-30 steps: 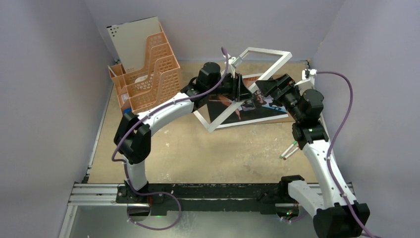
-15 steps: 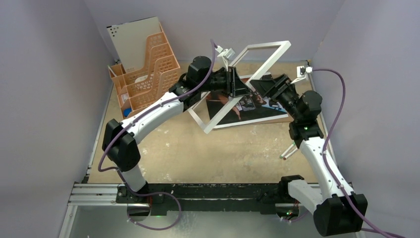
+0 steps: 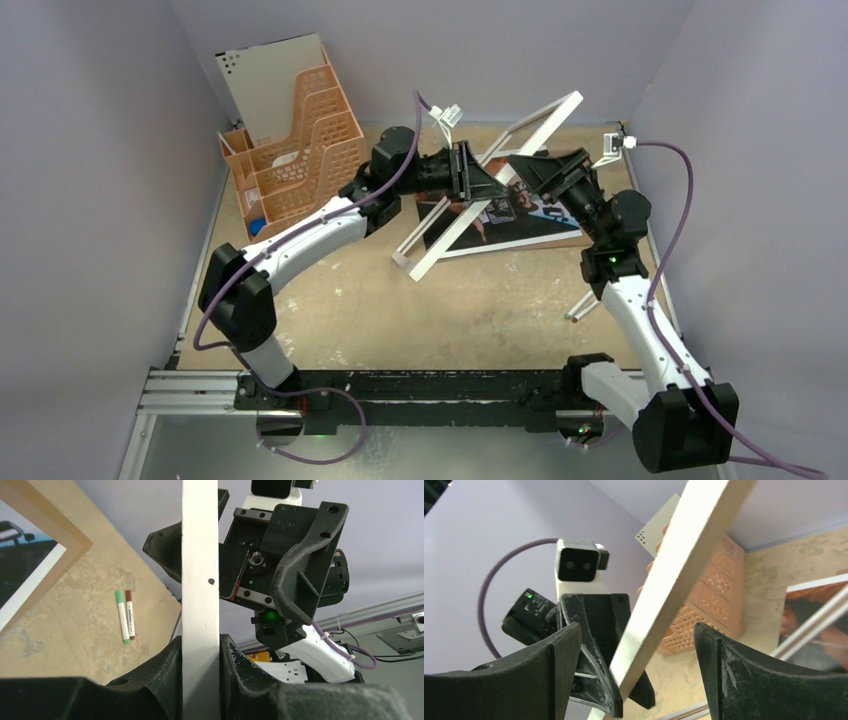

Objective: Put the photo into the frame

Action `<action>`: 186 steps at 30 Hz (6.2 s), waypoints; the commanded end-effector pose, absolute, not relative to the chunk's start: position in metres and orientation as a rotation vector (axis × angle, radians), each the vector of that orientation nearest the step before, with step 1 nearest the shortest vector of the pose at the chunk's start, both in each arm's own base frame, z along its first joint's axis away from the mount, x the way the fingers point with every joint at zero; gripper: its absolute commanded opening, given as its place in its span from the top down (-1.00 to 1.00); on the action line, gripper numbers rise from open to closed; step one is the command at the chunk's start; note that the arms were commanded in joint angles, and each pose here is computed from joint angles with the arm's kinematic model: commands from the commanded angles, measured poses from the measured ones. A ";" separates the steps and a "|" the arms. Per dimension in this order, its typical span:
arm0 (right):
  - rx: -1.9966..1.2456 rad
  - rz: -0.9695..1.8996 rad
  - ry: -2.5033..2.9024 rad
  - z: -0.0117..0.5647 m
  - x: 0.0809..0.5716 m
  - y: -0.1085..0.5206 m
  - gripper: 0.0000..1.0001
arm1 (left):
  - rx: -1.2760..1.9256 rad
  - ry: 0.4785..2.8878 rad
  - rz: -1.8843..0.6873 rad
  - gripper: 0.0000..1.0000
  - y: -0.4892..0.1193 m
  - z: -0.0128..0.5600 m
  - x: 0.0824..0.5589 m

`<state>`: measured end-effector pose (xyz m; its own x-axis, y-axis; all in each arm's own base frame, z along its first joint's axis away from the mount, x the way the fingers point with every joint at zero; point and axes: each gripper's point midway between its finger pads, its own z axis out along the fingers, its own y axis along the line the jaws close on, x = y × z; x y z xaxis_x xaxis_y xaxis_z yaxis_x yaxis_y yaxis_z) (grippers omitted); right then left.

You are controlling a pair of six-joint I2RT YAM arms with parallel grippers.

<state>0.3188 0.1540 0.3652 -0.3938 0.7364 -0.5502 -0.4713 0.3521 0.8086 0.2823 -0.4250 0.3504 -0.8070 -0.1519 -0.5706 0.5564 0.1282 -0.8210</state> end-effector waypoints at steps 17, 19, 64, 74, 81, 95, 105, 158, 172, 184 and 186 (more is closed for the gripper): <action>0.135 1.549 1.390 0.401 0.302 0.196 0.48 | 0.384 1.566 -1.903 1.00 -0.390 0.441 0.241; 0.134 1.550 1.389 0.404 0.302 0.196 0.75 | 0.378 1.578 -1.891 1.00 -0.388 0.438 0.240; 0.237 1.115 1.907 0.399 0.268 0.165 1.00 | 0.236 1.743 -0.862 -0.76 -0.252 0.392 0.264; 0.206 0.860 2.133 0.320 0.327 0.158 1.00 | 0.181 1.767 -0.800 -0.75 -0.237 0.380 0.264; 0.185 0.902 2.187 0.297 0.375 0.177 1.00 | 0.135 1.746 -0.739 -0.75 -0.217 0.383 0.261; 0.165 0.893 2.258 0.255 0.432 0.192 1.00 | 0.135 1.800 -0.674 -0.75 -0.210 0.361 0.263; 0.088 0.906 2.257 0.248 0.449 0.231 1.00 | 0.104 1.880 -0.599 -0.77 -0.205 0.334 0.269; 0.189 0.883 2.318 0.159 0.387 0.378 -0.45 | -0.014 2.054 -0.442 -0.77 -0.178 0.258 0.262; 0.582 0.063 2.306 0.097 0.328 0.122 -0.72 | -0.150 2.142 -0.199 -0.72 -0.162 0.175 0.286; 0.550 0.130 2.513 0.026 0.287 0.132 -0.47 | -0.150 2.279 -0.136 -0.78 -0.166 0.081 0.283; 0.516 0.157 2.510 0.027 0.291 0.136 -0.30 | -0.149 2.303 -0.130 -0.78 -0.166 0.070 0.281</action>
